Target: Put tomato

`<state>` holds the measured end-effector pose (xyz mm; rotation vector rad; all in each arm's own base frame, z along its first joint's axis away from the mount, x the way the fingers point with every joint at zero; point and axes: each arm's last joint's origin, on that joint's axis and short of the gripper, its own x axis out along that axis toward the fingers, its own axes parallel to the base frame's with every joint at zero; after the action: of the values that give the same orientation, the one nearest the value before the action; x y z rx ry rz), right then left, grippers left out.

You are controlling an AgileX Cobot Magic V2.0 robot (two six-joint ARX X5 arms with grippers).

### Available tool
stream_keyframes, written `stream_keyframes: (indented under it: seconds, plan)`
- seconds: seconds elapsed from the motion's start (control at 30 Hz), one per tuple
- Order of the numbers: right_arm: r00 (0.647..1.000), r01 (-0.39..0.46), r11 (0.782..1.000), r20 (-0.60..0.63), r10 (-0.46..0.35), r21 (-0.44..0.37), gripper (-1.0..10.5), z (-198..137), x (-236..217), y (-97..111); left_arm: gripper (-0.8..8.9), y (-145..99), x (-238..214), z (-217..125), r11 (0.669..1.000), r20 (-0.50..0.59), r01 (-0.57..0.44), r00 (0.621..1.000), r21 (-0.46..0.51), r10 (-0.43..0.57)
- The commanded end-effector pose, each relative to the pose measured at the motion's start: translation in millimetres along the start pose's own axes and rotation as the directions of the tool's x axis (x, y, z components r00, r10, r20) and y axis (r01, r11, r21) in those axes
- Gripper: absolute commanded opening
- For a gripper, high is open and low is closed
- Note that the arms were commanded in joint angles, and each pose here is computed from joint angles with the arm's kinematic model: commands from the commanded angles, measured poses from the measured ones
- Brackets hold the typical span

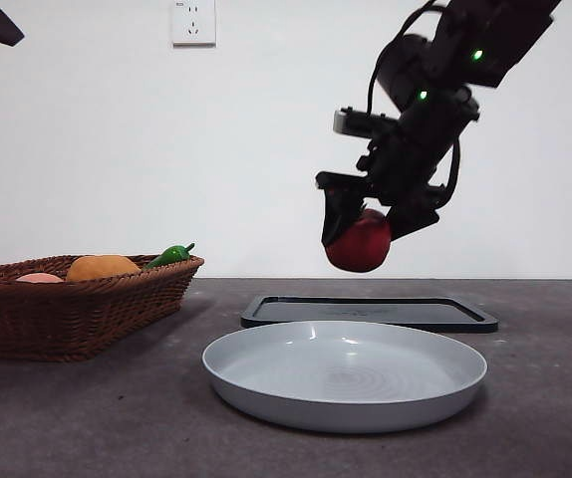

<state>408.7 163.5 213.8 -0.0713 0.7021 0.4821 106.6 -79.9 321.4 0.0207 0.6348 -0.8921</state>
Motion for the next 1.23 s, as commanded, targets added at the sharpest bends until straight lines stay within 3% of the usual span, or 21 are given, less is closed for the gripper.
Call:
stream_keyframes:
  seconds: [0.03,0.53,0.73,0.93,1.23]
  plan:
    - [1.000,-0.002,1.000,-0.006,0.002,0.015,1.6,0.0,16.3,-2.7,5.58,-1.9,-2.0,4.9,1.000,0.020,0.010,1.000,-0.001,-0.010]
    - [0.998,0.001,1.000,-0.068,0.000,0.017,1.6,-16.5,39.1,-6.7,5.58,-1.8,-1.9,4.8,1.000,0.019,0.010,1.000,-0.011,-0.010]
    - [0.996,0.002,1.000,-0.088,-0.001,0.019,3.7,-18.6,39.0,-6.7,5.58,-1.9,-2.1,4.8,1.000,0.020,0.010,1.000,-0.011,-0.010]
    - [0.996,0.001,1.000,-0.089,0.001,0.019,4.9,-18.6,39.1,-6.0,5.58,-1.9,-2.0,4.7,1.000,0.019,0.010,1.000,-0.011,-0.010]
    - [0.996,0.010,1.000,-0.090,-0.008,0.028,5.4,-12.2,27.3,-4.8,5.58,-1.9,-2.0,4.8,1.000,0.019,0.010,1.000,-0.011,-0.010]
